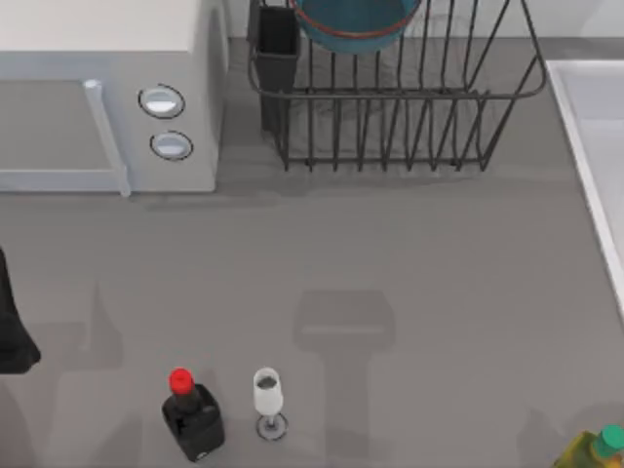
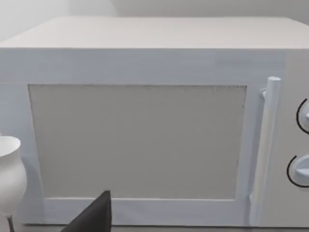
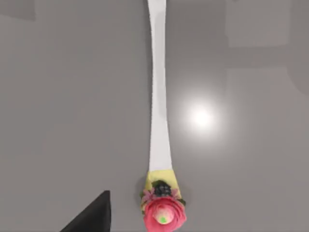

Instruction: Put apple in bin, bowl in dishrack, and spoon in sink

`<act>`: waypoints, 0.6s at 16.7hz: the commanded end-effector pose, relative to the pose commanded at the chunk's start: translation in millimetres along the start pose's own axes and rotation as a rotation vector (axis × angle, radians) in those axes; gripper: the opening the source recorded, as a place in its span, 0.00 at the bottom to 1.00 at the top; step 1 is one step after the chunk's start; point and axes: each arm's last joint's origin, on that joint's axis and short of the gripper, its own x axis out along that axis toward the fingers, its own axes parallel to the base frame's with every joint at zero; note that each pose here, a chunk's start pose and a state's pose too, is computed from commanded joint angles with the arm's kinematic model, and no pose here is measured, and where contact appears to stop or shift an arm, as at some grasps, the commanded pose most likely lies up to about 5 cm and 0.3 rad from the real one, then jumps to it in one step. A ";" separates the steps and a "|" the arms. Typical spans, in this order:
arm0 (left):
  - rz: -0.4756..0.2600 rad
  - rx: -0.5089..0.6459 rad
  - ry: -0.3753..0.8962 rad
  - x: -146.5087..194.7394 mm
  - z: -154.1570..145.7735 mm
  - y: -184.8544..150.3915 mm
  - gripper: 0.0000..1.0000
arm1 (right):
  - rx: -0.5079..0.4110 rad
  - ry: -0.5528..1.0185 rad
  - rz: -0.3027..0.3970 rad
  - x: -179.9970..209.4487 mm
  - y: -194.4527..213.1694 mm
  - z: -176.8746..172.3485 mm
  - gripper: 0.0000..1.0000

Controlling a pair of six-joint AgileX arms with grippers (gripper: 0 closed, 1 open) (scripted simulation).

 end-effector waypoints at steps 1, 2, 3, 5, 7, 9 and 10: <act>0.000 0.000 0.000 0.0 0.0 0.0 1.00 | -0.019 -0.013 0.051 4.1 -0.8 -3.8 1.00; 0.000 0.000 0.000 0.0 0.0 0.0 1.00 | -0.032 -0.024 0.091 7.5 -0.7 -6.6 1.00; 0.000 0.000 0.000 0.0 0.0 0.0 1.00 | -0.039 -0.032 0.116 9.8 -0.4 -8.2 1.00; 0.000 0.000 0.000 0.0 0.0 0.0 1.00 | -0.041 -0.034 0.124 10.6 -0.2 -8.6 1.00; 0.000 0.000 0.000 0.0 0.0 0.0 1.00 | -0.041 -0.034 0.124 10.6 -0.2 -8.6 1.00; 0.000 0.000 0.000 0.0 0.0 0.0 1.00 | -0.044 -0.035 0.122 11.4 0.0 -7.5 1.00; 0.000 0.000 0.000 0.0 0.0 0.0 1.00 | -0.043 -0.036 0.124 14.8 0.0 -7.7 1.00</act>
